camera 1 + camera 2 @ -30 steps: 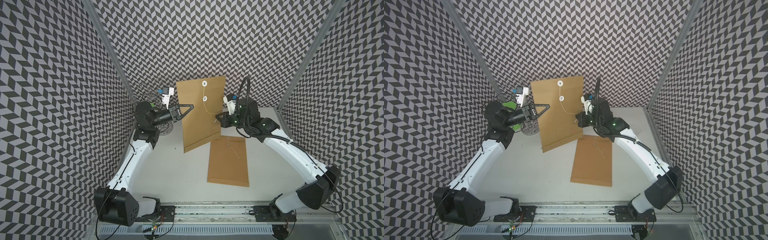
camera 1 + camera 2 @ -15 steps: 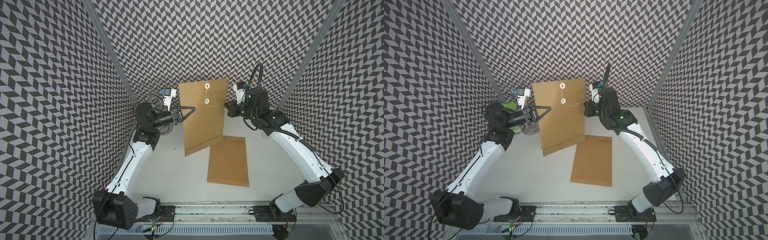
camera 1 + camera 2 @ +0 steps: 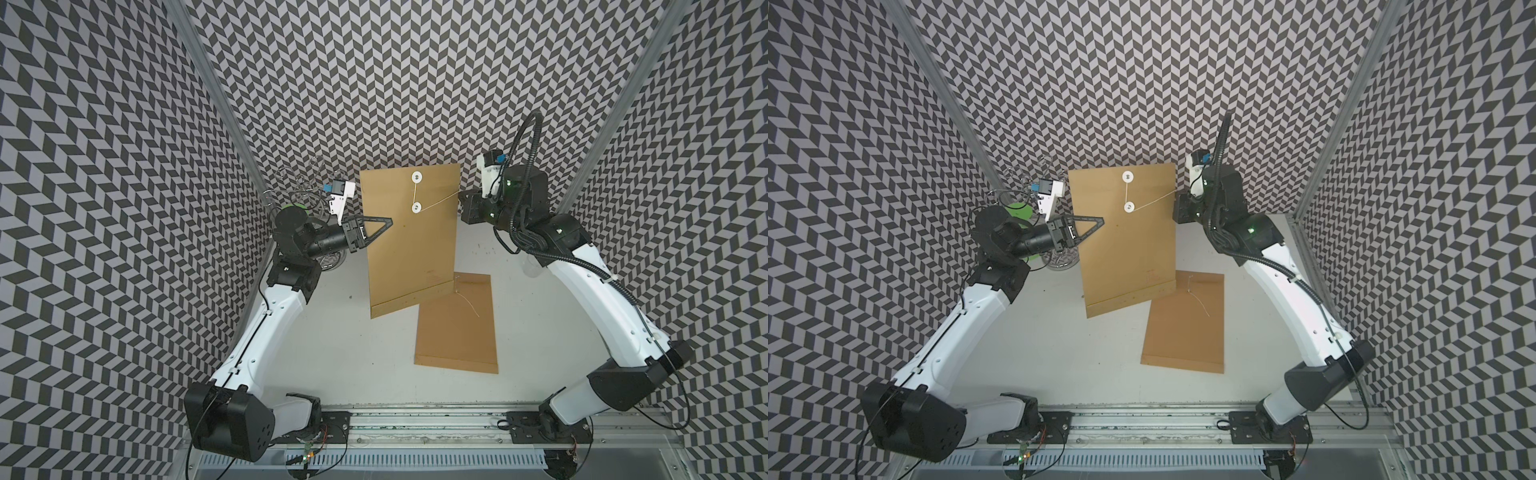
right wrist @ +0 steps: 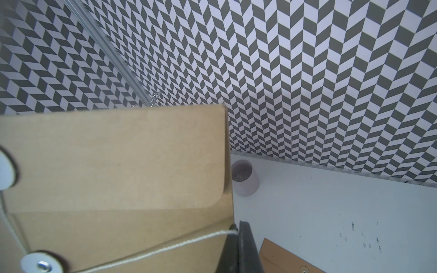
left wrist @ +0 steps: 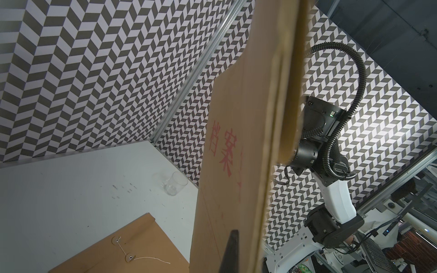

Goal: Close the mouth of the file bag
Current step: Close the file bag.

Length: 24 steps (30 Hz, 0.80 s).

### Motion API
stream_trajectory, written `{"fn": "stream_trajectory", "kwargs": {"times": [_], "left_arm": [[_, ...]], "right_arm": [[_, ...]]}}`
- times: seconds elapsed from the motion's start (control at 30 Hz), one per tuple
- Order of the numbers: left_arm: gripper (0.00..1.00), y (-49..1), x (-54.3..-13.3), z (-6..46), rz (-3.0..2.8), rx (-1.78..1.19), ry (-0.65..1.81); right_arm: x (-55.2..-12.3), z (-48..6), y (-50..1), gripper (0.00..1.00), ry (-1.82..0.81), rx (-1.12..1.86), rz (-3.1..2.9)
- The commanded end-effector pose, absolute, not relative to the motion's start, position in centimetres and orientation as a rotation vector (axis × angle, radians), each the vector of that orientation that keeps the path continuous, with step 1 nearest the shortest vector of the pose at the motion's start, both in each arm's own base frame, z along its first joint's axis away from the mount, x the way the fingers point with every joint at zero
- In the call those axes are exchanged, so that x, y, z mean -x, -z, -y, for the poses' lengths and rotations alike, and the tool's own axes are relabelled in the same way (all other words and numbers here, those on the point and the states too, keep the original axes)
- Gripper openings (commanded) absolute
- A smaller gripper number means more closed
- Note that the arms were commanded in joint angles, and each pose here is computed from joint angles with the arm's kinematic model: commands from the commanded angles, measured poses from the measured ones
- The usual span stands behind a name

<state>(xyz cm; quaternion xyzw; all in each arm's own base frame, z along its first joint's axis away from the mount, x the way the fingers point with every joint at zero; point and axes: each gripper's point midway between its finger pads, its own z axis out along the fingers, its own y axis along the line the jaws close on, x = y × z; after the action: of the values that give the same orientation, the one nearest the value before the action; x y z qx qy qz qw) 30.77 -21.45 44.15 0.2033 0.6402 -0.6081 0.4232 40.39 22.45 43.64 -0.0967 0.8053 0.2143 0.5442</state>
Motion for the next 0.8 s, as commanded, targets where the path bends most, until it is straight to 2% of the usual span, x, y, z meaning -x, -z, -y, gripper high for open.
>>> {"fn": "stream_trajectory", "kwargs": {"times": [0.0, 0.37, 0.77], "left_arm": [[0.0, -45.0, -29.5, 21.5, -1.568, -0.554, 1.512], [0.0, -45.0, -29.7, 21.5, -1.571, -0.541, 1.516], [0.0, -44.5, -29.0, 21.9, -1.581, -0.558, 1.524]], "right_arm": [[-40.5, -21.8, -45.2, 0.0, -0.472, 0.213, -1.869], [-39.4, -22.7, -46.7, 0.0, -0.429, 0.214, -1.839], [-40.7, -22.4, -47.9, 0.0, -0.32, 0.194, -1.825]]}}
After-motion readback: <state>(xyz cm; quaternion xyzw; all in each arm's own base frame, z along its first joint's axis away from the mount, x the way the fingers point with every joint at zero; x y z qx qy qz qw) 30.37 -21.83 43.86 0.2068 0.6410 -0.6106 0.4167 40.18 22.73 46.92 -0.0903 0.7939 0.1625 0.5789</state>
